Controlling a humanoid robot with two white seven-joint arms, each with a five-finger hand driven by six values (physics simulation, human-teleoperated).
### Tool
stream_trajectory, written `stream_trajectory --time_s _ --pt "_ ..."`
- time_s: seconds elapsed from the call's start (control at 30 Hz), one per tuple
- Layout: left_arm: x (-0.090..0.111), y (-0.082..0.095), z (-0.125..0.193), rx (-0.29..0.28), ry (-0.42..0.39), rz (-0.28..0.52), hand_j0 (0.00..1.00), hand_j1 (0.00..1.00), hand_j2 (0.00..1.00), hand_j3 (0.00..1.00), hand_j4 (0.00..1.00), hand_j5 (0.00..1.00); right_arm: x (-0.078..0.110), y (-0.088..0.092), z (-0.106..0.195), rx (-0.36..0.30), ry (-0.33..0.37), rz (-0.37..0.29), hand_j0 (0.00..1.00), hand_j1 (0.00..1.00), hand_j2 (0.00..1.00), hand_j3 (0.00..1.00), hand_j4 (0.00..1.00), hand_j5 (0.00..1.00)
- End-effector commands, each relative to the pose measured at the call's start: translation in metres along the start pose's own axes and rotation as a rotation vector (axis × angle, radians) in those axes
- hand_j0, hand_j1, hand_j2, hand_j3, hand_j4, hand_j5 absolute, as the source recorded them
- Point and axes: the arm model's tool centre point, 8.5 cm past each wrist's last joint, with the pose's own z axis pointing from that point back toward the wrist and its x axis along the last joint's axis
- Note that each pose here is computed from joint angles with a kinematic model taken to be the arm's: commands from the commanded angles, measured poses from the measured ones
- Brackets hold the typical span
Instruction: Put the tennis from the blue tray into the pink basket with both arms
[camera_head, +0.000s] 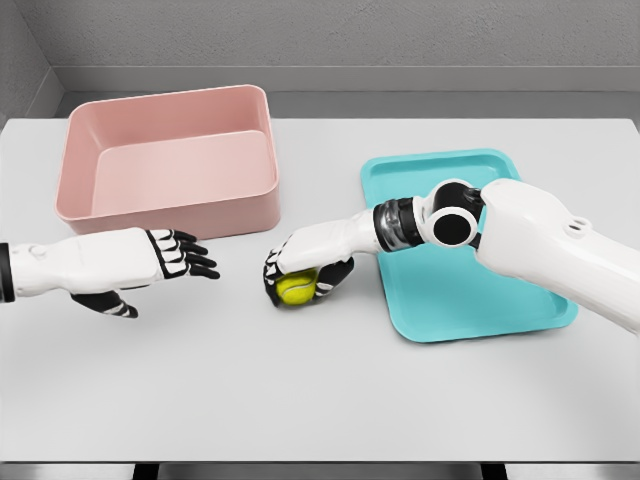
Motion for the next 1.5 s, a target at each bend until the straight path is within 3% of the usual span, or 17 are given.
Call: stream_trajectory --time_s 0.0,0.03,0.23,0.3,0.37,0.57,0.63,0.7,0.87,0.97,1.23,1.33,1.47 --pt "0.000 -0.004 0.000 -0.049 0.002 -0.001 1.00 1.00 1.00 1.00 1.00 1.00 -0.004 0.000 0.000 -0.005 0.039 -0.027 1.00 1.00 1.00 1.00 1.00 1.00" --pt "0.000 -0.007 -0.001 -0.089 0.001 -0.004 1.00 1.00 1.00 1.00 1.00 1.00 -0.004 0.000 0.000 -0.003 0.040 -0.026 1.00 1.00 1.00 1.00 1.00 1.00" --pt "0.001 -0.005 -0.006 -0.093 -0.005 -0.023 1.00 1.00 1.00 1.00 1.00 1.00 -0.003 0.001 0.000 -0.005 0.034 -0.022 1.00 1.00 1.00 1.00 1.00 1.00" --pt "0.001 -0.011 -0.006 -0.173 -0.006 -0.027 1.00 1.00 1.00 1.00 1.00 1.00 -0.002 -0.002 0.005 -0.013 0.016 -0.008 1.00 1.00 1.00 1.00 1.00 1.00" --pt "0.001 -0.012 -0.006 -0.192 -0.007 -0.027 1.00 1.00 1.00 1.00 1.00 1.00 -0.005 -0.003 0.027 -0.040 -0.019 0.027 1.00 1.00 1.00 1.00 1.00 1.00" --pt "0.001 -0.010 -0.007 -0.182 -0.008 -0.028 1.00 1.00 1.00 1.00 1.00 1.00 -0.042 -0.019 0.130 -0.173 0.171 0.017 1.00 1.00 1.00 1.00 1.00 1.00" --pt "0.000 -0.006 -0.008 -0.171 -0.009 -0.036 1.00 1.00 1.00 1.00 1.00 1.00 -0.051 -0.016 0.163 -0.179 0.242 0.014 1.00 1.00 1.00 1.00 1.00 1.00" --pt "0.005 0.008 -0.028 -0.114 -0.050 -0.056 1.00 1.00 1.00 1.00 1.00 1.00 -0.053 -0.021 0.189 -0.223 0.285 0.018 1.00 1.00 1.00 1.00 1.00 1.00" --pt "0.018 0.024 -0.060 -0.038 -0.124 -0.074 1.00 1.00 1.00 1.00 1.00 1.00 -0.073 -0.005 0.251 -0.297 0.435 -0.027 1.00 1.00 1.00 1.00 1.00 1.00" --pt "0.021 0.032 -0.071 -0.016 -0.144 -0.094 1.00 1.00 1.00 1.00 1.00 1.00 -0.088 0.006 0.266 -0.301 0.495 -0.071 1.00 1.00 1.00 1.00 1.00 1.00" --pt "0.039 0.047 -0.107 0.036 -0.210 -0.150 1.00 1.00 1.00 1.00 1.00 1.00 -0.089 0.006 0.266 -0.299 0.497 -0.073 1.00 1.00 1.00 1.00 1.00 1.00" --pt "0.046 0.042 -0.122 -0.017 -0.252 -0.164 1.00 1.00 1.00 1.00 1.00 1.00 -0.098 0.014 0.277 -0.300 0.537 -0.102 1.00 1.00 1.00 1.00 1.00 1.00" --pt "0.040 0.042 -0.121 -0.003 -0.251 -0.111 1.00 1.00 1.00 1.00 1.00 1.00 -0.097 0.011 0.276 -0.306 0.534 -0.099 1.00 1.00 1.00 1.00 1.00 1.00"
